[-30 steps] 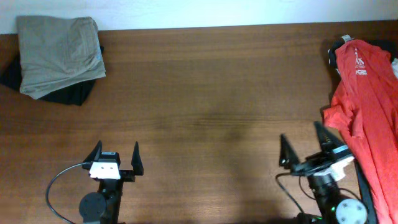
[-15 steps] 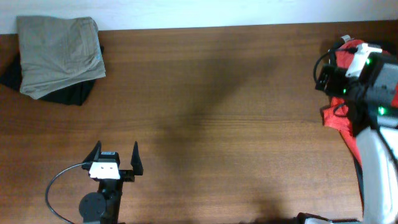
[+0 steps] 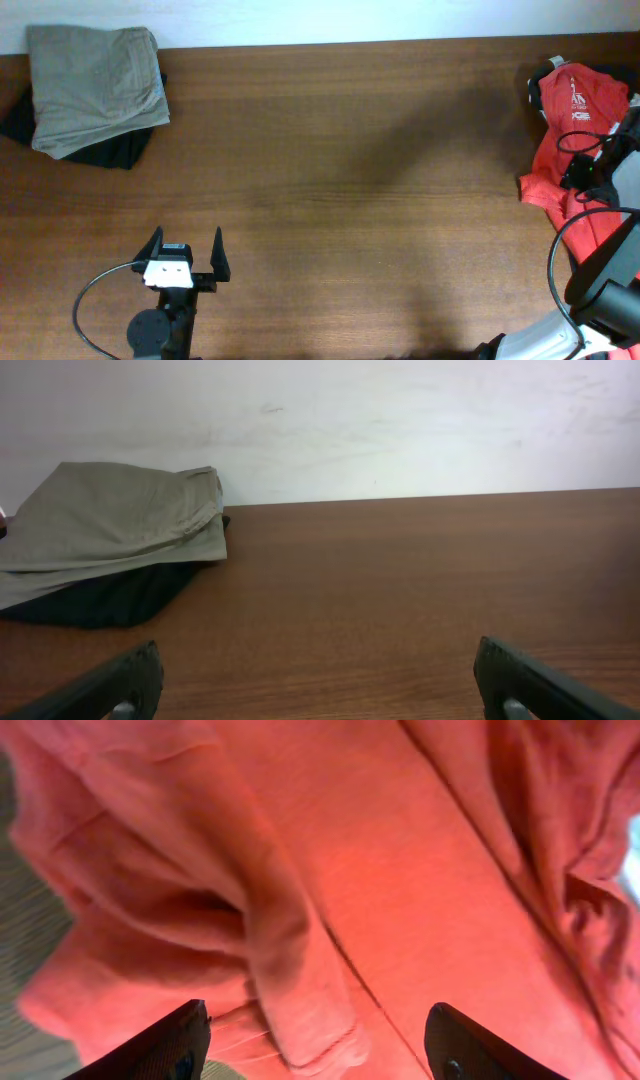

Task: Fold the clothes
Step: 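Grasp the orange T-shirt with the right gripper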

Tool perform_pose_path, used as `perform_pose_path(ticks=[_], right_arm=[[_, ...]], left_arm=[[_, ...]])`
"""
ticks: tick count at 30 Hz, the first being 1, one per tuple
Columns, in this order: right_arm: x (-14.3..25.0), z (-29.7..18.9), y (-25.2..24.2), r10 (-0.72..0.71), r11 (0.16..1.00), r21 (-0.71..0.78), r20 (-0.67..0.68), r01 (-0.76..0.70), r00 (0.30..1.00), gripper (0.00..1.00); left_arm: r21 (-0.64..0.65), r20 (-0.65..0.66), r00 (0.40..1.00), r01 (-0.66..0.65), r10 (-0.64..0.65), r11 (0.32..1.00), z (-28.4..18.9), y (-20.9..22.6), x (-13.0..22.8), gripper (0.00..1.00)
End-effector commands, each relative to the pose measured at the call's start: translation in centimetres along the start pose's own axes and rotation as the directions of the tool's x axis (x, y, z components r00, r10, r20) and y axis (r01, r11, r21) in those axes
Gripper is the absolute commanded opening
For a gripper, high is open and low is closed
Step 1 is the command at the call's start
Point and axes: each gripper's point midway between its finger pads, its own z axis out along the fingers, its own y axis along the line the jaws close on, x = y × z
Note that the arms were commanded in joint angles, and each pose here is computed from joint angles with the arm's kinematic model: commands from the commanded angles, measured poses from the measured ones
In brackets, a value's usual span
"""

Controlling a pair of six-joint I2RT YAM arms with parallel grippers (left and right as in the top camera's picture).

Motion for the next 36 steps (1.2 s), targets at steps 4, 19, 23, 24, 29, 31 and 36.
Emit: perform_pose_path(ticks=[4,19,23,24,29,31,36], right_arm=[[2.0,1.0,0.7,-0.04,0.999,-0.036,-0.055,0.038,0.998,0.7],[5.0,3.0,-0.7,-0.052,0.996,0.063,-0.146,0.061,0.988,0.62],[4.9,3.5,-0.8,-0.052,0.995,0.075,-0.148,0.063,0.988,0.62],[4.9,3.5,-0.9,-0.051,0.995,0.077,-0.148,0.063,0.988,0.6],[4.8,3.5,-0.9,-0.05,0.995,0.079,-0.141,0.062,0.989,0.32],[4.7,3.6,-0.9,-0.05,0.995,0.079,-0.138,0.061,0.989,0.15],[3.8,2.9,-1.0,-0.044,0.995,0.08,-0.123,0.054,0.991,0.04]], left_arm=[[-0.005,-0.001,1.0,-0.015,0.015,1.0,0.0,0.1,0.2,0.99],[-0.005,-0.001,1.0,-0.015,0.015,1.0,0.0,0.1,0.2,0.99],[-0.005,-0.001,1.0,-0.015,0.015,1.0,0.0,0.1,0.2,0.99],[-0.005,-0.001,1.0,-0.015,0.015,1.0,0.0,0.1,0.2,0.99],[-0.005,-0.001,1.0,-0.015,0.015,1.0,0.0,0.1,0.2,0.99],[-0.005,-0.001,1.0,-0.015,0.015,1.0,0.0,0.1,0.2,0.99],[-0.005,-0.001,1.0,-0.015,0.015,1.0,0.0,0.1,0.2,0.99]])
